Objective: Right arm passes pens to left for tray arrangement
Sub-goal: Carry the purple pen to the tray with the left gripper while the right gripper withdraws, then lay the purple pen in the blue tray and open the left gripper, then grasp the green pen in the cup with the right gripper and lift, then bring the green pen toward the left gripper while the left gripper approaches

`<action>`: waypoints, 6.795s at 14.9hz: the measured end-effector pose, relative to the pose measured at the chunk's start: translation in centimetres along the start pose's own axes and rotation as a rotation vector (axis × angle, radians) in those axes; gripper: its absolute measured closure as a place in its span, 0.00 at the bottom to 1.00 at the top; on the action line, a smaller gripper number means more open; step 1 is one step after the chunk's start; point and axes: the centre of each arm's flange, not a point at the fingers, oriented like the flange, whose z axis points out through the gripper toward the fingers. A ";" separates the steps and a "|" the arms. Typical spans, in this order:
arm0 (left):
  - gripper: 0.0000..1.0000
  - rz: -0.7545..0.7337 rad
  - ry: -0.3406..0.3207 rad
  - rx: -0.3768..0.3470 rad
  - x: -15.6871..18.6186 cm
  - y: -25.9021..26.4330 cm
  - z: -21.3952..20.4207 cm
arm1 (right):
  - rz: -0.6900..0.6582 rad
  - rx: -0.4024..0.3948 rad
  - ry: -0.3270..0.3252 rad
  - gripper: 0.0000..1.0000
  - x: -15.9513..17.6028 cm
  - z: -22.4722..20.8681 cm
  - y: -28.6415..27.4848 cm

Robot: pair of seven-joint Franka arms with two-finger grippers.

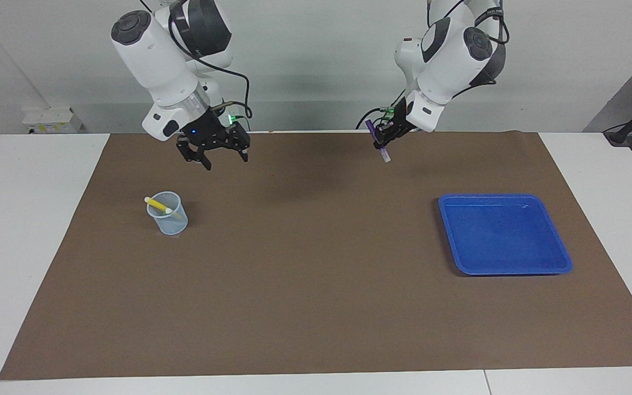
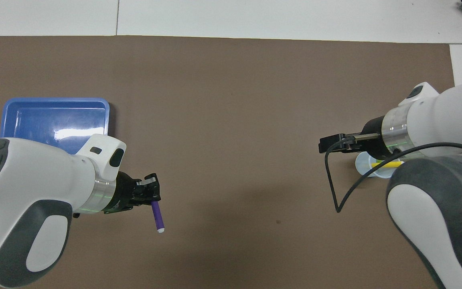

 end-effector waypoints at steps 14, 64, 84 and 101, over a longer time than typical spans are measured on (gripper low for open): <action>0.81 0.426 0.104 0.348 7.5 -10.2 -2.9 | -0.056 -0.201 -0.072 0.31 1.8 10.6 13.6; 0.00 0.114 0.128 0.106 24.4 -11.5 1.2 | 0.315 0.156 0.186 0.82 5.5 -5.3 1.6; 0.00 -0.974 -0.152 -0.489 12.9 8.7 -8.0 | 0.836 0.612 0.448 0.82 3.4 3.4 -16.8; 0.10 -0.969 -0.061 -0.636 9.0 13.1 -2.5 | 0.796 0.602 0.397 0.82 2.2 4.6 -19.5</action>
